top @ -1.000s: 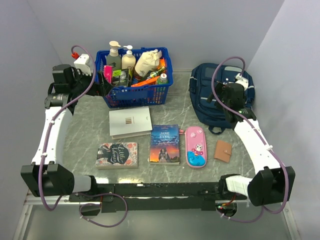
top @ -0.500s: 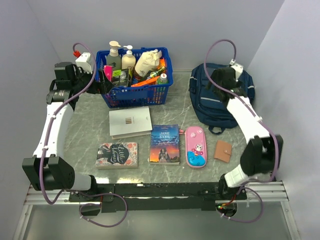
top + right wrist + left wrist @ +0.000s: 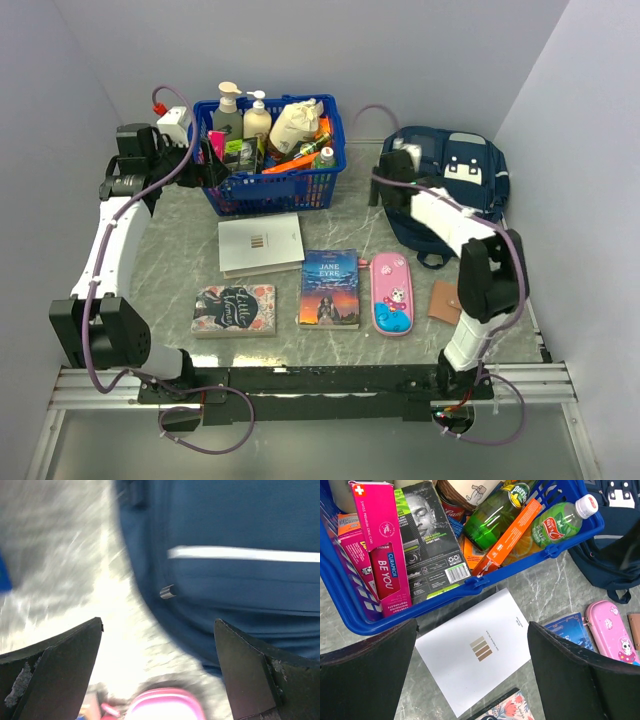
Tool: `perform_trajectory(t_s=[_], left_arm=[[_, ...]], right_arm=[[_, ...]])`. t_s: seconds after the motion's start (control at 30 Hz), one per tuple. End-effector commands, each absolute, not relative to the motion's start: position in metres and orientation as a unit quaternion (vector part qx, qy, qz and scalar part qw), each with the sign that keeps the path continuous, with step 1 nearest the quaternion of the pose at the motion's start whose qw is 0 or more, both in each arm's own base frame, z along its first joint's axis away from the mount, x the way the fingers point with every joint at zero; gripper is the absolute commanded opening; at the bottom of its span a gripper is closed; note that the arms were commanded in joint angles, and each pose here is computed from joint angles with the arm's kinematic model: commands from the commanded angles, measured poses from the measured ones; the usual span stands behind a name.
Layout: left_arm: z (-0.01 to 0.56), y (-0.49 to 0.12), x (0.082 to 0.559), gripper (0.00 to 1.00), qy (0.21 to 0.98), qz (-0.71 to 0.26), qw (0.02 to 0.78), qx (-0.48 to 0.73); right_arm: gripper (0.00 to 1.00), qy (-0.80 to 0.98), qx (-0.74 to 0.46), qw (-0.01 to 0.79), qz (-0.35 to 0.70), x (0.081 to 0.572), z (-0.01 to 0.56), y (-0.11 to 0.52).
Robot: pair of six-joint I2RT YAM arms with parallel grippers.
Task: Pack the student bag
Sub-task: Pick up the student bag at the center of the board.
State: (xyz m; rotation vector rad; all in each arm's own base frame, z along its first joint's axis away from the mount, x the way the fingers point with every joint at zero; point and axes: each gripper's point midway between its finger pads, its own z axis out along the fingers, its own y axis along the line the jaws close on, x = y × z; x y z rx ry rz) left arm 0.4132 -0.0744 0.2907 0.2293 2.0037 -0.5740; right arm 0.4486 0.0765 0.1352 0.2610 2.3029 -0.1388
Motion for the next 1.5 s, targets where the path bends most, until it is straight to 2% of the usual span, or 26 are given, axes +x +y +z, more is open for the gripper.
perform_trajectory(t_s=[0.0,0.13,0.43,0.57,1.03,1.2,1.3,1.33,1.43,1.47], left_arm=[[0.302,-0.077,0.418,0.96,0.812,-0.238,0.522,0.112],[0.298,-0.076,0.418,0.96,0.814,-0.234,0.519,0.115],[0.297,-0.073,0.415,0.96,0.813,-0.225,0.523,0.12],[0.298,-0.073,0.416,0.96,0.813,-0.225,0.523,0.118],[0.319,-0.068,0.417,0.96,0.804,-0.232,0.535,0.118],[0.323,-0.068,0.417,0.96,0.802,-0.233,0.535,0.124],[0.327,-0.067,0.418,0.96,0.8,-0.236,0.538,0.124],[0.327,-0.068,0.418,0.96,0.8,-0.237,0.537,0.123],[0.328,-0.067,0.417,0.96,0.8,-0.236,0.538,0.122],[0.326,-0.067,0.417,0.96,0.801,-0.234,0.538,0.12]], right_arm=[[1.0,0.916,0.044,0.392,-0.067,0.448,0.127,0.107],[0.99,0.928,0.041,0.361,-0.085,0.446,0.101,0.105],[0.95,0.924,0.033,0.365,-0.108,0.462,0.107,0.1],[0.87,0.931,0.033,0.345,-0.115,0.458,0.096,0.098],[0.78,0.946,0.07,0.288,-0.134,0.441,0.066,0.085],[0.65,0.958,0.08,0.243,-0.132,0.436,0.051,0.084],[0.51,0.96,0.083,0.229,-0.138,0.434,0.046,0.082],[0.4,0.96,0.084,0.228,-0.139,0.434,0.046,0.081],[0.21,0.959,0.09,0.231,-0.139,0.434,0.049,0.076],[0.18,0.958,0.094,0.234,-0.138,0.435,0.051,0.075]])
